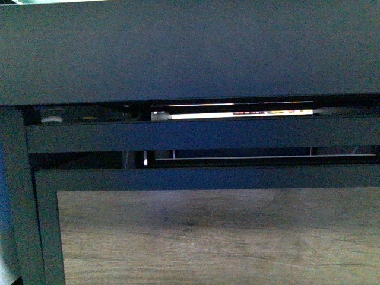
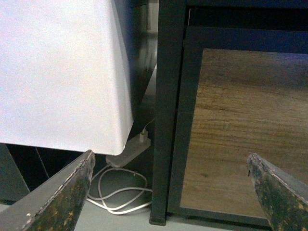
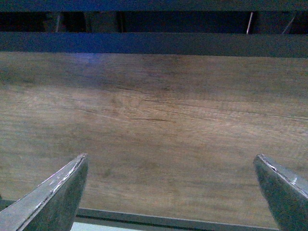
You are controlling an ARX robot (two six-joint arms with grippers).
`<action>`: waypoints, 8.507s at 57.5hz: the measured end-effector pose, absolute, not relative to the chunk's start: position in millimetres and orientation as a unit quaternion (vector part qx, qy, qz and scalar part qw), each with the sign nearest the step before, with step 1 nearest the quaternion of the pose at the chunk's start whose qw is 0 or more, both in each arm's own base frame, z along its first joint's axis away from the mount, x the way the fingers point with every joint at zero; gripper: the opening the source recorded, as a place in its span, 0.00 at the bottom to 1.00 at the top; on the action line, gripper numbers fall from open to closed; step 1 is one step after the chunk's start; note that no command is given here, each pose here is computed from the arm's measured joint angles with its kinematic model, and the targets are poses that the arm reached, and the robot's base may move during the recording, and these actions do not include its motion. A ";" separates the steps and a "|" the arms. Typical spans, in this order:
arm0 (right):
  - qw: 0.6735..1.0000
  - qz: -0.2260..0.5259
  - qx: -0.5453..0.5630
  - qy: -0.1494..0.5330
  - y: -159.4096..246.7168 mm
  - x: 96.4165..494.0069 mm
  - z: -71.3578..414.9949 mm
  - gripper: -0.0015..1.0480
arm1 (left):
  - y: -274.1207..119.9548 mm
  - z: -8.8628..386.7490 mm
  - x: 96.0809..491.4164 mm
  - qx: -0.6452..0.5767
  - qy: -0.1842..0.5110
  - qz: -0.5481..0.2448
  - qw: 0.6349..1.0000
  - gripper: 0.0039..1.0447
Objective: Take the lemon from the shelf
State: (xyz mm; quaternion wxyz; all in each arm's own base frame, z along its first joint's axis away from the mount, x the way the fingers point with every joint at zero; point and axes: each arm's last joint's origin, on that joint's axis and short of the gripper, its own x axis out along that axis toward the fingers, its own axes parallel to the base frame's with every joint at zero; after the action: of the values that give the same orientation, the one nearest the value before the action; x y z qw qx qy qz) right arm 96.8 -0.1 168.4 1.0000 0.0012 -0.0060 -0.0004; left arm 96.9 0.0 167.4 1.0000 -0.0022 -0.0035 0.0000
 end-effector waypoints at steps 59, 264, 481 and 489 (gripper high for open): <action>1.000 -0.001 0.001 -0.005 -0.1 96.9 168.2 0.98 | 0.0 167.4 96.9 -0.002 -0.004 0.000 1.000 0.93; 1.000 0.000 0.001 -0.005 -0.1 96.9 168.3 0.98 | 131.9 248.6 349.0 -0.623 0.069 -0.007 0.779 0.93; 0.980 -0.157 -0.020 0.124 -47.3 151.1 183.2 0.98 | -193.0 260.4 347.1 -0.330 0.241 -0.483 0.774 0.08; 0.951 -0.189 0.029 0.241 -95.1 223.9 157.9 0.98 | -193.0 260.4 347.1 -0.330 0.241 -0.483 0.774 0.08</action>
State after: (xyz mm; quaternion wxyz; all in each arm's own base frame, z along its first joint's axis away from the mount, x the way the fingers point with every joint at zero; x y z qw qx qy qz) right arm 223.9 -95.1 157.9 0.9514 0.0294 0.2415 -0.1886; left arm 347.1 -193.0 260.4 0.7744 -0.3302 0.2414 -0.4827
